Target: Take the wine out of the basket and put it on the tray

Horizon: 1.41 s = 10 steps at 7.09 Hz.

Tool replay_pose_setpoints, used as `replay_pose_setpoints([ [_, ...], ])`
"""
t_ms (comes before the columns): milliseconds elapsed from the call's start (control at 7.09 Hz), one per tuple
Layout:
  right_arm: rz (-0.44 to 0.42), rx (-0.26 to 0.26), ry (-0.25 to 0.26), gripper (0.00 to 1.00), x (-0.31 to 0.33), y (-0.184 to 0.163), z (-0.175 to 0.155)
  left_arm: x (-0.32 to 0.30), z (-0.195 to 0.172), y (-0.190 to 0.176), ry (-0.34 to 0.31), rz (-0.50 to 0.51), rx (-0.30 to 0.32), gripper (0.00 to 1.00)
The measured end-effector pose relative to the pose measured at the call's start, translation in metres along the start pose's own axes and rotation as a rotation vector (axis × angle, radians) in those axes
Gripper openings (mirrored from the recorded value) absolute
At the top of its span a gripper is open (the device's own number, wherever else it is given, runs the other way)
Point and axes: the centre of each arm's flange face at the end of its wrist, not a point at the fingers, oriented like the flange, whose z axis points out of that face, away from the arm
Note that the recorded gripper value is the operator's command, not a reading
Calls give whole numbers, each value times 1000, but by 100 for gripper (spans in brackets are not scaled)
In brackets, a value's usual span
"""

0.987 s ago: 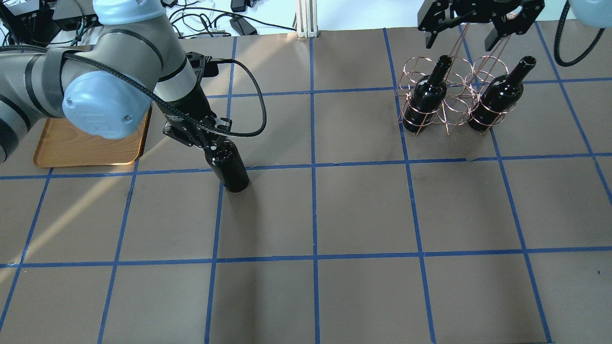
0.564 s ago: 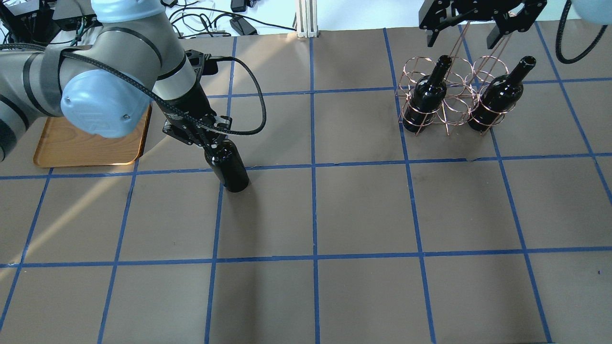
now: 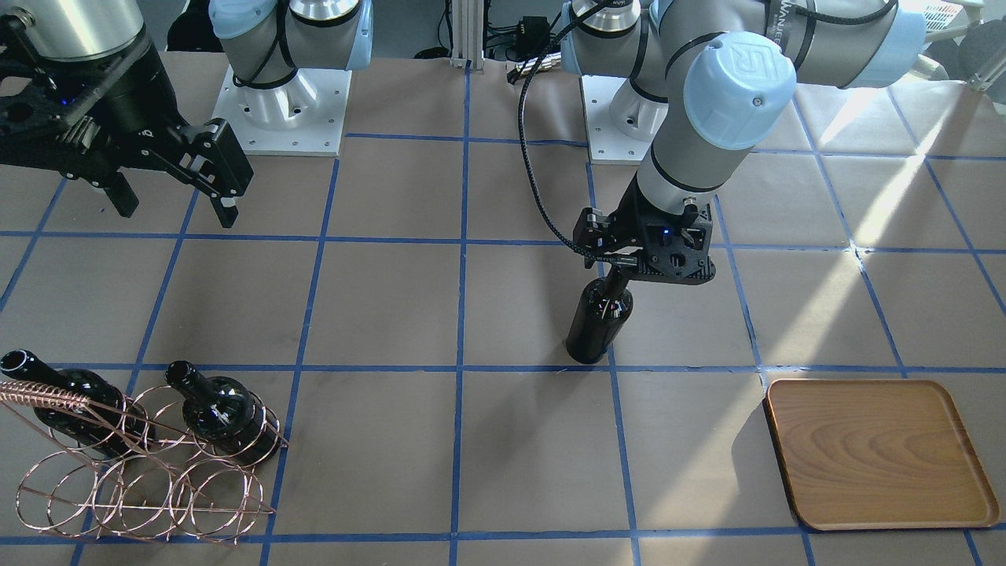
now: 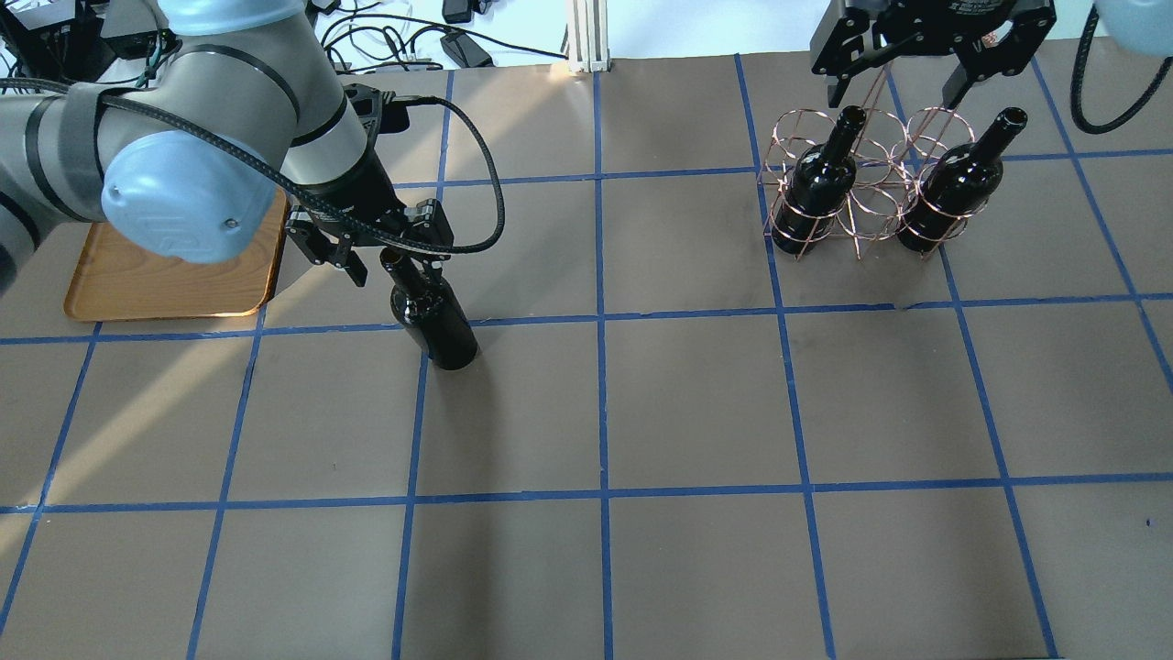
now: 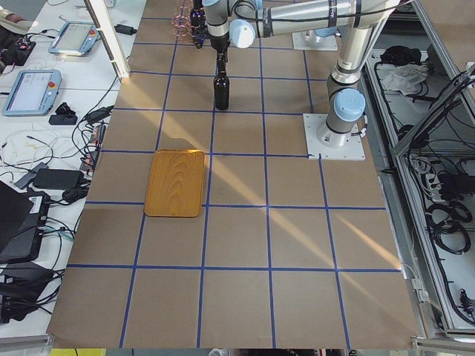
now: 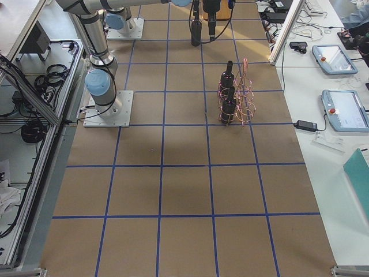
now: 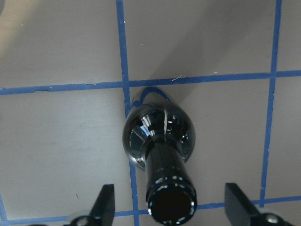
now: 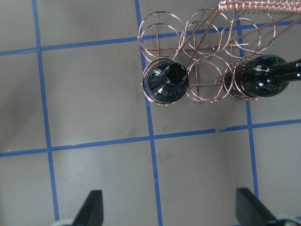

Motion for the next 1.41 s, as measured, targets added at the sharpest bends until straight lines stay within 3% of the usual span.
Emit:
replay_pose_setpoints([
  [141,-2,-4,1,100,0,1,3,-1,0,-4,2,-2,13,86],
  [282,-2,-8,2,100,1,2,4,-2,1,-5,3,-3,18,71],
  [705,-3,-13,-1,100,0,3,5,-2,3,-5,2,-4,5,70],
  [846,-8,-7,-6,100,0,2,5,-2,4,-4,1,-5,-2,54],
  [1128,-15,5,-14,100,-2,1,5,-2,5,-3,1,-3,-8,0],
  [1410,-16,5,-16,100,-3,2,5,-2,4,-4,3,7,-8,0],
])
